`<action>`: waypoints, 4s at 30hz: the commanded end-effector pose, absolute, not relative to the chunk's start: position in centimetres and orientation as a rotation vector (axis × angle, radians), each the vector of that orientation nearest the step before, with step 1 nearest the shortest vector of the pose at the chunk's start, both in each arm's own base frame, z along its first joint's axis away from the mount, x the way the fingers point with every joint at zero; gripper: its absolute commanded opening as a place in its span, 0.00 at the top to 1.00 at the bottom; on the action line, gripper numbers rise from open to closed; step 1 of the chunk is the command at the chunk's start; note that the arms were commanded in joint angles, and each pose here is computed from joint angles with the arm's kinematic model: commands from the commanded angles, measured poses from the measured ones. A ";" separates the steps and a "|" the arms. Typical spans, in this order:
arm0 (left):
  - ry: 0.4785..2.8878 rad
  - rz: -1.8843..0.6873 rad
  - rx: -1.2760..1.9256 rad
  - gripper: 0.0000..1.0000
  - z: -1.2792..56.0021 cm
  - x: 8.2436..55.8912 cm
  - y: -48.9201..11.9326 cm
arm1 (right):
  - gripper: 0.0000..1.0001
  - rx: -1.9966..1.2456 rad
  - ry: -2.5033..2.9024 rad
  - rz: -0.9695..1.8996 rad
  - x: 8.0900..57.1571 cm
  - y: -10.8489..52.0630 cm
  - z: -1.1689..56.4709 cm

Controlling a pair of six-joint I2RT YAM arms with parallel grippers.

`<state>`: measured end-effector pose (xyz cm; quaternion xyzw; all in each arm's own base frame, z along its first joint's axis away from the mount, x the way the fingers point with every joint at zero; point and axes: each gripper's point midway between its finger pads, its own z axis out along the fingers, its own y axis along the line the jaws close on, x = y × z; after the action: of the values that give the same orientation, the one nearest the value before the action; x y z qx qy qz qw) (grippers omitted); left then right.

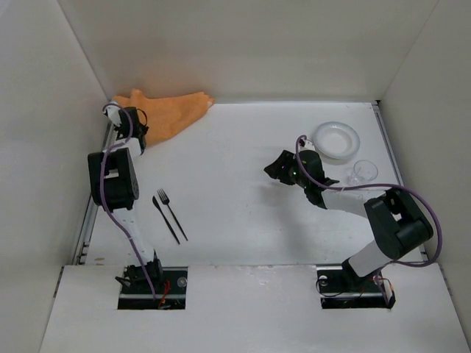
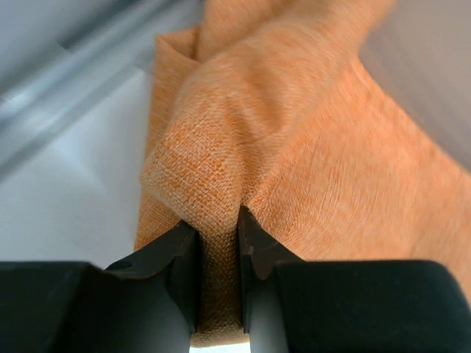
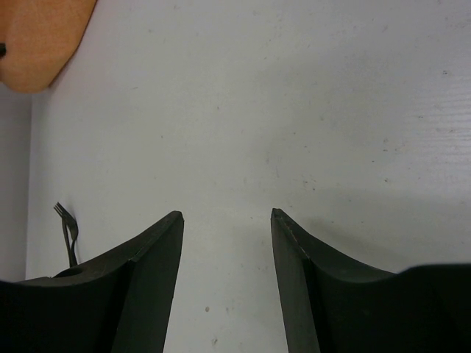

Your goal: Set the dinner table for one person

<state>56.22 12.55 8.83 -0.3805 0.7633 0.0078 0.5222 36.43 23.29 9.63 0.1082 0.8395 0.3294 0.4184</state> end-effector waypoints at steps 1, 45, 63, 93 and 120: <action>1.835 -0.279 -0.734 0.86 11.5 57.5 1.9 | 0.43 0.239 2.021 0.846 37.6 24.1 12.0; 1.650 -0.600 -0.719 0.39 15.7 31.5 -13.5 | 0.48 0.023 2.061 0.446 44.2 28.7 16.0; 1.724 -0.616 -0.710 0.38 11.3 30.7 -12.1 | 0.25 -0.162 2.150 0.026 55.2 36.1 13.2; 1.715 -0.556 -0.767 0.39 14.6 37.2 -12.9 | 1.00 -0.128 2.240 0.033 46.8 30.3 25.8; 2.000 -0.532 -0.307 0.72 11.6 39.2 -23.3 | 0.93 0.462 2.117 0.420 27.5 19.7 11.5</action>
<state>39.23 -21.55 10.57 -0.1966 0.8152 -0.2427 0.4877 27.00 18.15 10.47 0.1070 0.8942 0.0986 0.4234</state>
